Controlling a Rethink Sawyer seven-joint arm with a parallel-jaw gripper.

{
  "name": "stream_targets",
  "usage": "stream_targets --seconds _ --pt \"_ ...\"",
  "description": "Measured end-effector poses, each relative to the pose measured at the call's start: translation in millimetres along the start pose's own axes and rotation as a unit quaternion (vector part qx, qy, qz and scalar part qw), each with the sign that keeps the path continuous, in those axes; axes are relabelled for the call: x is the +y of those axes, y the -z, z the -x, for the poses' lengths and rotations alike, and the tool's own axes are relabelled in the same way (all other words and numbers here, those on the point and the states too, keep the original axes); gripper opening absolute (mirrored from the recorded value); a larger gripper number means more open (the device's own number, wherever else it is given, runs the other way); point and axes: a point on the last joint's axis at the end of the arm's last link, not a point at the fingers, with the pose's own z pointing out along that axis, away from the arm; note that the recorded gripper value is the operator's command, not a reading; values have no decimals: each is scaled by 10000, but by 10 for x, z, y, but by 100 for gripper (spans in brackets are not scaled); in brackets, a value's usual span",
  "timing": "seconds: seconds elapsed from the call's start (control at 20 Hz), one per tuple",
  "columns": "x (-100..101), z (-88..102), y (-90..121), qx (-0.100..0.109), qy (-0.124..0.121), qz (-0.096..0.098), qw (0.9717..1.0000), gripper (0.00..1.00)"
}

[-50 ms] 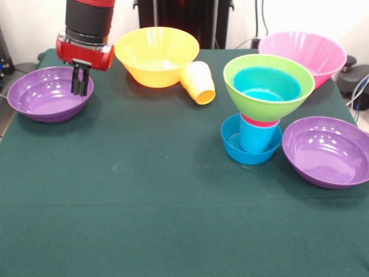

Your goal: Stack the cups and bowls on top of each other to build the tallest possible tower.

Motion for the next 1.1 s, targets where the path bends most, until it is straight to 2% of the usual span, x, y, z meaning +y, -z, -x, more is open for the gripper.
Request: stream_targets --seconds 0.7,0.75,1.1 --pt "48 -53 -4 46 -19 80 10000 0" --pt "54 -55 -4 47 -19 86 9999 100" --pt "66 -51 -6 44 -15 97 9999 100"
